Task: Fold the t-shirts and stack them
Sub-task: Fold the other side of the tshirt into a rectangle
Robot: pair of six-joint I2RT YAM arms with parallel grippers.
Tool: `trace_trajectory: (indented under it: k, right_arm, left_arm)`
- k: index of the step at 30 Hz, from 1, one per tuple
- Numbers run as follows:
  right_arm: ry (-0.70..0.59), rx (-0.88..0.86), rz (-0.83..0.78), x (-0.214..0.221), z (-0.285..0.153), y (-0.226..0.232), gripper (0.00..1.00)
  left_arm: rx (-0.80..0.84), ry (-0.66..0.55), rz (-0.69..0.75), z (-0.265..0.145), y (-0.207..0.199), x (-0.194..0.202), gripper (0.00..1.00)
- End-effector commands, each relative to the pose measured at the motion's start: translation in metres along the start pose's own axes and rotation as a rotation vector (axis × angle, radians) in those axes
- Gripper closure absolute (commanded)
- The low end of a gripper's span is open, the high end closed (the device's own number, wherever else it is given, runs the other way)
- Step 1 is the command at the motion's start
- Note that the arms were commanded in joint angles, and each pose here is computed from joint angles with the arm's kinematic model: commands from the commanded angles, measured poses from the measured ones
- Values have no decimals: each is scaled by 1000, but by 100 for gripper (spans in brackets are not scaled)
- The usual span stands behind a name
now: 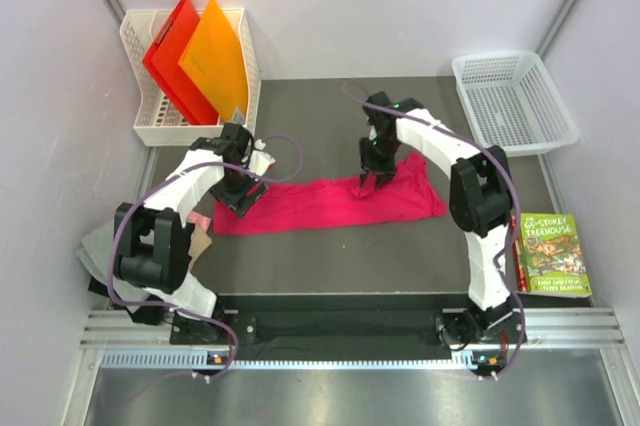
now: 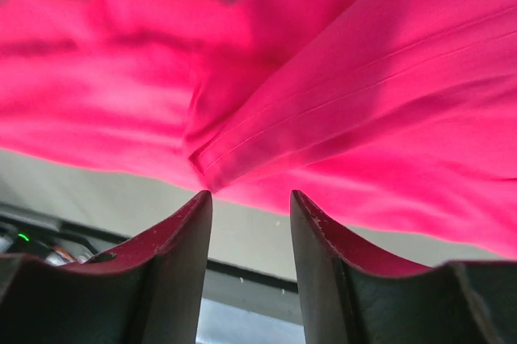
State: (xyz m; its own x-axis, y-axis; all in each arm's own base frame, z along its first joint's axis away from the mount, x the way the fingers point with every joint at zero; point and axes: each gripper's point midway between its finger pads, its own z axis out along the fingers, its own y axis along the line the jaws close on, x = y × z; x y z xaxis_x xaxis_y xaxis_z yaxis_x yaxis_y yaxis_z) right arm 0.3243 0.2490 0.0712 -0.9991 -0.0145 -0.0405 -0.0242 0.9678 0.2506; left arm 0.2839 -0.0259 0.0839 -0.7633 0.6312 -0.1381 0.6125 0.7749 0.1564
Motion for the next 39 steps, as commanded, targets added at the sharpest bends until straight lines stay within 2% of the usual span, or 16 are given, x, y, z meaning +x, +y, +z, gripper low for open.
trace_trajectory:
  k: [1,6,10,29,39]
  right_arm:
    - [-192,-21,79,-62,-55,-32,58]
    - [-225,-29,145,-87,-58,-60,61]
    - [-202,-40,179,-93,-47,-75,61]
    - [-145,-58,233,-95,-14,-96,62]
    - [-111,-108,257,-88,2,-91,65]
  left_arm:
    - [-41,-49,5,-11,8,-6,22]
    - [-36,-59,1,-15,8,-9,22]
    - [-45,-52,3,-16,9,-6,22]
    - [-52,-45,6,-16,10,-4,22]
    - [-54,-44,5,-14,10,-5,22]
